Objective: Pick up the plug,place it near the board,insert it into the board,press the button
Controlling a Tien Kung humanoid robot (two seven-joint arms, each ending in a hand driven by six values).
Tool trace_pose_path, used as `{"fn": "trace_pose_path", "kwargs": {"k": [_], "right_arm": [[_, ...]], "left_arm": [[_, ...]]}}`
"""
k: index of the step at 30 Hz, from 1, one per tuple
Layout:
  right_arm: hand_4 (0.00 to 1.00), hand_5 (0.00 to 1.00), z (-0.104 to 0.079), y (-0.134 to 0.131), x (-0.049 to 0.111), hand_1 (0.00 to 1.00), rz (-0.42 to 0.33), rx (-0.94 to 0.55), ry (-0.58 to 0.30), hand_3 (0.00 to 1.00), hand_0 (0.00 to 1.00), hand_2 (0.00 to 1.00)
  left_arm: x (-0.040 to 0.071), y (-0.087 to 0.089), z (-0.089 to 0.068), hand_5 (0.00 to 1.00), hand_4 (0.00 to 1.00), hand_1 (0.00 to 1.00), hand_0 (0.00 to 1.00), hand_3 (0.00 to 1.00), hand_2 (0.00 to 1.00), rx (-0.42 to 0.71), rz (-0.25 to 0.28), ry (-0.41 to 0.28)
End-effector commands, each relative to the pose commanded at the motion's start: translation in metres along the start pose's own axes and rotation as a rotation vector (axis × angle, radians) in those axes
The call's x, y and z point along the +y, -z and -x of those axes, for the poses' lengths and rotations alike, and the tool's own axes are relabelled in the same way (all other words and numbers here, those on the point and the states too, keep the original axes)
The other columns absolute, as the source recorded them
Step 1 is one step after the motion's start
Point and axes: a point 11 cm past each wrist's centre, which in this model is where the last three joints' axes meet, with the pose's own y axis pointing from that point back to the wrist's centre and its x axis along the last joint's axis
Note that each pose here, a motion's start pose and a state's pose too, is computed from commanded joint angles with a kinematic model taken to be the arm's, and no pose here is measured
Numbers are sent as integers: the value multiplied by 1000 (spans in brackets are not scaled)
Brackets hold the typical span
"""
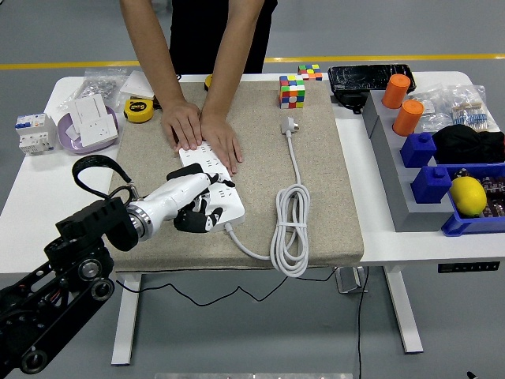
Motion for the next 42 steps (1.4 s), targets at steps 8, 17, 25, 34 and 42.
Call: {"fn": "trace_pose_path", "kwargs": {"k": [8, 17, 25, 34, 42], "right_arm": [[998, 816, 0, -4, 0, 755, 8, 0, -1, 769, 833, 744], [998, 817, -2, -3, 0, 755, 4, -1, -7, 771, 830, 745], [998, 818, 0, -3, 0, 756, 8, -3, -2, 770, 830, 744], [998, 816, 0, 1, 0, 756, 1, -2, -1, 769, 831, 744], [998, 815, -2, 1, 0, 755, 4, -1, -5, 768, 831, 745]], "left_arm": [[28, 27, -5, 312, 905, 887, 792, 984, 879, 523, 170, -230], [44, 62, 11, 321, 979, 998, 998, 998, 998, 951, 151, -291], [28, 63, 5, 337, 937, 809, 772, 998, 782, 870, 85, -254], [2, 50, -4, 92, 470, 50, 119, 785, 164, 347, 3, -107], [0, 63, 2, 59, 438, 43, 108, 787, 157, -99, -177, 38]]}}
